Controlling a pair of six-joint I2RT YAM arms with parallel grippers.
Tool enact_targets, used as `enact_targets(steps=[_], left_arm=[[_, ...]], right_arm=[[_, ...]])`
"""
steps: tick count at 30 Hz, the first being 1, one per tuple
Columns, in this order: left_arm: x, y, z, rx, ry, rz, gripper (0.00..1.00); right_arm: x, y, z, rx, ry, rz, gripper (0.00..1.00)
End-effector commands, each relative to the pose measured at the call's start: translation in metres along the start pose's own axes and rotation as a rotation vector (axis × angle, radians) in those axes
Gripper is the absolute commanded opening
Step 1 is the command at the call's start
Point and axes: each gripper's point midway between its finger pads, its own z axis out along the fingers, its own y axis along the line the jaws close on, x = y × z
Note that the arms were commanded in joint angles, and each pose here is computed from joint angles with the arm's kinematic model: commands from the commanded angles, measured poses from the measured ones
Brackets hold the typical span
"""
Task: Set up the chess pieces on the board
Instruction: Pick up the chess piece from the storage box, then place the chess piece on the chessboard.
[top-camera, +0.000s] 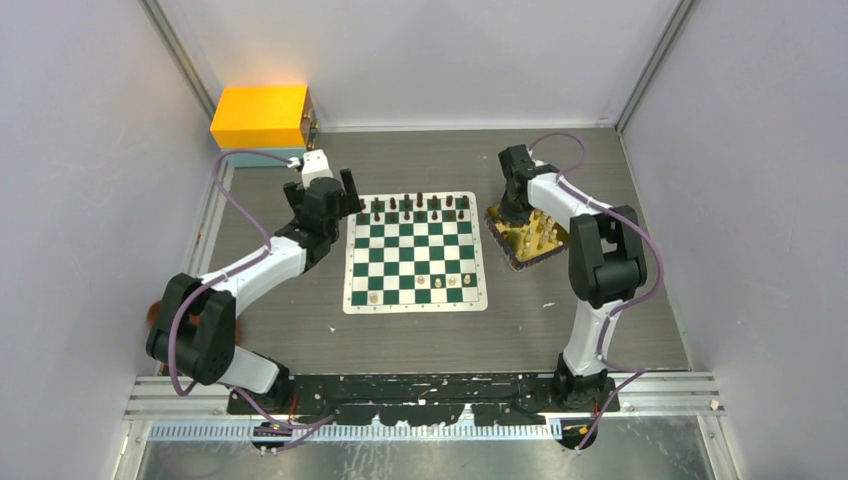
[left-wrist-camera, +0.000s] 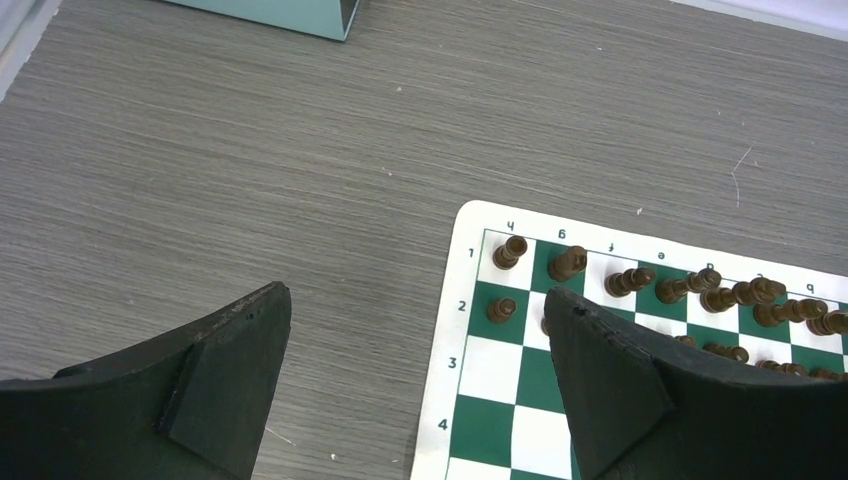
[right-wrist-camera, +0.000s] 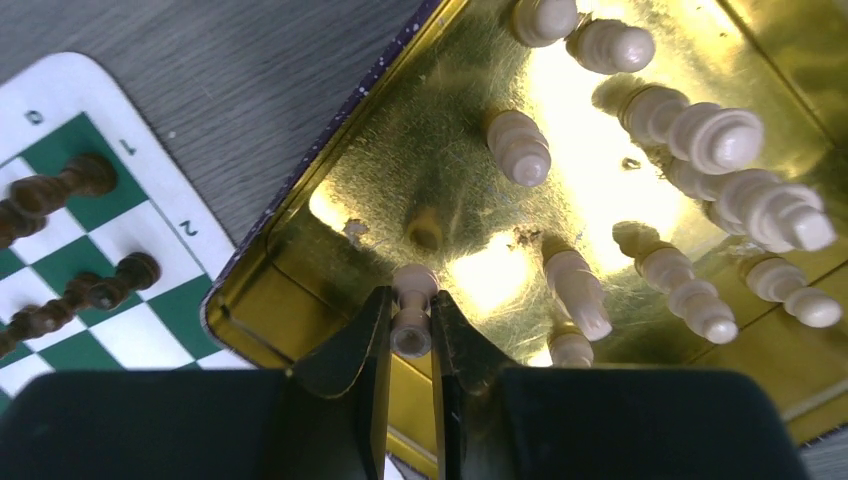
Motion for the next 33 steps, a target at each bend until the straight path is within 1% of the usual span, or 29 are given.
enact_targets(steps=[1,6,9,12,17,20,25,33], left_arm=[[-0.032,-0.009,0.002,0.017,-0.078,-0.062,0.97],[-0.034,-0.007,-0.002,0.015,-0.079,-0.068,0.97],[-0.034,-0.003,-0.004,-0.002,-0.075,-0.069,0.96],[-0.035,0.002,-0.009,-0.019,-0.074,-0.08,0.96],[-0.043,0.02,-0.021,-0.095,-0.076,-0.111,0.96],[-0.052,0.035,-0.031,-0.165,-0.087,-0.129,0.96],[-0.078,0.059,-0.054,-0.247,-0.153,-0.156,0.97],[-0.119,0.083,-0.087,-0.318,-0.254,-0.188,0.97]], right_arm=[[-0.04,0.008,-0.042,-0.078,-0.161,0.02,0.01],[-0.046,0.015,-0.062,-0.143,-0.218,0.012,0.0],[-0.046,0.026,-0.082,-0.168,-0.237,-0.051,0.0],[-0.035,0.049,-0.104,-0.2,-0.234,-0.146,0.0],[-0.002,0.097,-0.133,-0.292,-0.185,-0.288,0.01],[0.027,0.123,-0.146,-0.33,-0.142,-0.394,0.0],[0.072,0.158,-0.163,-0.397,-0.081,-0.536,0.01],[0.136,0.194,-0.178,-0.474,0.006,-0.733,0.01]])
